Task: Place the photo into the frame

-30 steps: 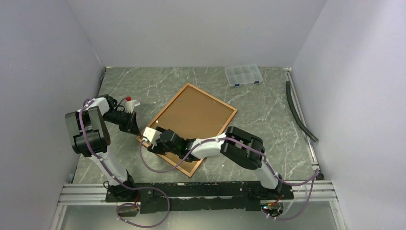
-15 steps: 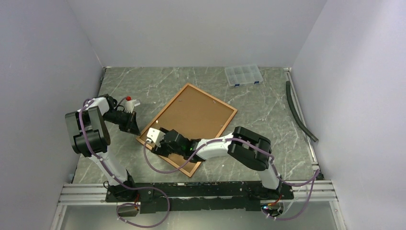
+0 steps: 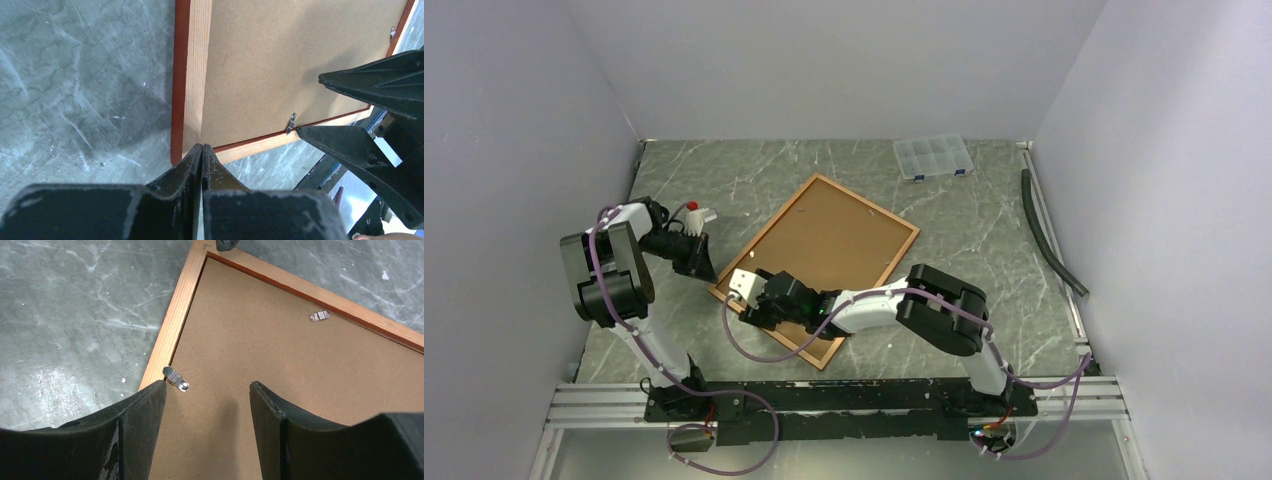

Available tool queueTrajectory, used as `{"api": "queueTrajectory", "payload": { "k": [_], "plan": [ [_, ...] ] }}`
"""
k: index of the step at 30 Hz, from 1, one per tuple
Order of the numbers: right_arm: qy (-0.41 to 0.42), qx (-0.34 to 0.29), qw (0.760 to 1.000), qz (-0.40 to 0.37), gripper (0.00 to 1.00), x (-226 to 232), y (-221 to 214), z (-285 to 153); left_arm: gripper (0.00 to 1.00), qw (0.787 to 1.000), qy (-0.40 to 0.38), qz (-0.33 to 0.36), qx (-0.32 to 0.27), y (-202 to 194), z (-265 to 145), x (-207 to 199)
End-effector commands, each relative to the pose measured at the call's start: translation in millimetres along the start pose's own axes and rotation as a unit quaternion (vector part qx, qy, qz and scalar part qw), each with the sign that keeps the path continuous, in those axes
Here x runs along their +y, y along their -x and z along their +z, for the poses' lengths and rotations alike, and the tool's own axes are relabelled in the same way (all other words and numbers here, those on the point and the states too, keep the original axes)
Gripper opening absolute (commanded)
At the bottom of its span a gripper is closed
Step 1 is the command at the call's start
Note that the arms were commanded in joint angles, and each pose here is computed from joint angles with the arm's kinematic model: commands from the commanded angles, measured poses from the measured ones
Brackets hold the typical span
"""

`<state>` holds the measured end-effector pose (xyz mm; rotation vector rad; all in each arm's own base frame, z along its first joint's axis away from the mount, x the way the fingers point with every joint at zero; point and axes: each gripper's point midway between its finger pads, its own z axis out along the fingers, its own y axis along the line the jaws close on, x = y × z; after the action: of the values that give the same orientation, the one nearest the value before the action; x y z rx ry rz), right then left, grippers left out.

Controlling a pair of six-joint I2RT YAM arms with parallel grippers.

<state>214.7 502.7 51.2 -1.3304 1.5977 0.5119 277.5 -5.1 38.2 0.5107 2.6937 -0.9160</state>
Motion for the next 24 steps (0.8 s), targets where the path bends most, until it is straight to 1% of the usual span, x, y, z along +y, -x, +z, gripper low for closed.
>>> {"api": "queueTrajectory", "payload": {
  "k": [1,24],
  "plan": [
    [0.003,-0.028,1.000,0.013,0.66,-2.5,20.0,8.2,0.09,1.000,-0.010,0.017,-0.014,8.9,-4.9,-2.6],
    [0.000,-0.015,1.000,0.010,0.64,-6.3,6.0,22.3,0.09,1.000,-0.014,0.020,-0.015,9.2,-6.4,-6.0]
  ]
}}
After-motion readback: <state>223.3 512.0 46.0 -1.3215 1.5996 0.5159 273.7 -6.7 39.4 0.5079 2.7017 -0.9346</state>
